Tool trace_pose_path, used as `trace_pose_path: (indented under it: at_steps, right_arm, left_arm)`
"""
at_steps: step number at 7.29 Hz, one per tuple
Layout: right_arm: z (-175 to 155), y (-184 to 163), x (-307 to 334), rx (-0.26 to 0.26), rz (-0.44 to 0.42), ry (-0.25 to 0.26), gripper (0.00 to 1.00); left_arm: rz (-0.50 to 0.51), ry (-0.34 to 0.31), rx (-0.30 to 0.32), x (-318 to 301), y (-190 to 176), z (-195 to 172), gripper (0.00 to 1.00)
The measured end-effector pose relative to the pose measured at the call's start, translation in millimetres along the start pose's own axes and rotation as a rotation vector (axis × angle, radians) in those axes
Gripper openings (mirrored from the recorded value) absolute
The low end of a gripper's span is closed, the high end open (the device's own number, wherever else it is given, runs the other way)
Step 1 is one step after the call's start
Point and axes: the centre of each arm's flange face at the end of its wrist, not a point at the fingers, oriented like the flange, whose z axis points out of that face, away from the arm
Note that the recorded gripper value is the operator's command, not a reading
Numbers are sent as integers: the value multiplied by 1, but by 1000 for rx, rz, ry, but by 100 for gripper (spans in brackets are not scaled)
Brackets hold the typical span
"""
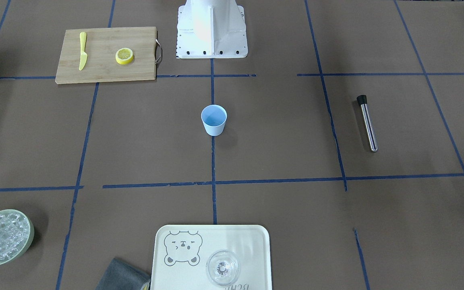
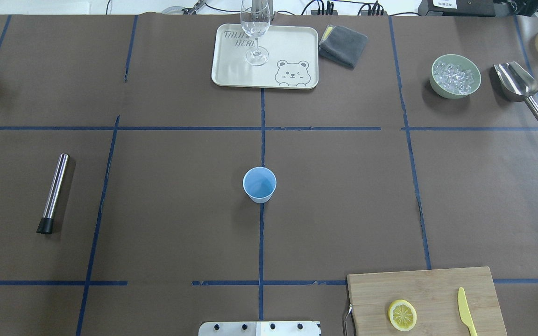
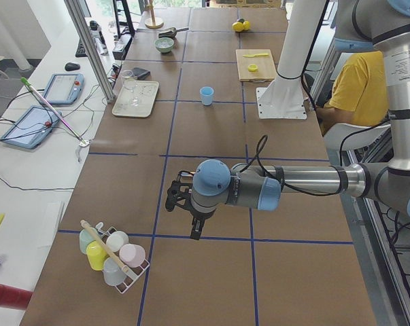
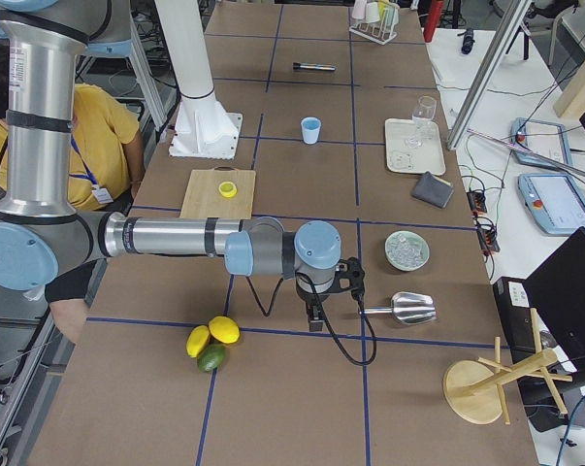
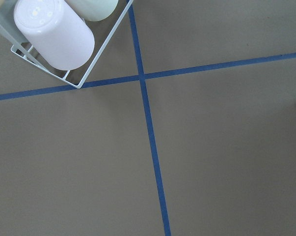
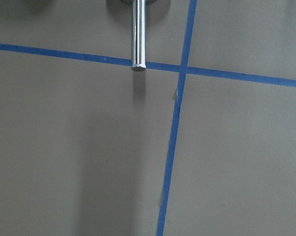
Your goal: Squeeze lemon into cup
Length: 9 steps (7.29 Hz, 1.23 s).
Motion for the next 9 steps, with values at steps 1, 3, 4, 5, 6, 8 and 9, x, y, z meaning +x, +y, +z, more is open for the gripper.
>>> trace_pose_path:
  at_steps: [1,3,4,5,6,8,9]
  right_arm:
    - [-3,0,-8,6,-6,-1,100]
    - [-5,1,-59,-1,21,-18,100]
    - [-2,0,-93,-15,51,-29,100]
    - [4,-1,-120,-23,61,-40,100]
    - [11,-2,-143,-14,68,-55,100]
    - [33,7,-191,27,97,-111,100]
    - [43,13,-212,34,122,-130,100]
  left_arm:
    - [3,0,2,1,0,-1,100]
    - [13,1,11,7,-1,-6,100]
    - [14,4,12,7,-1,-5,100]
    - [22,5,19,7,-1,-5,100]
    - [36,4,32,6,-1,-5,100]
    - [76,1,65,7,-2,-5,100]
    - [86,1,73,7,-3,-5,100]
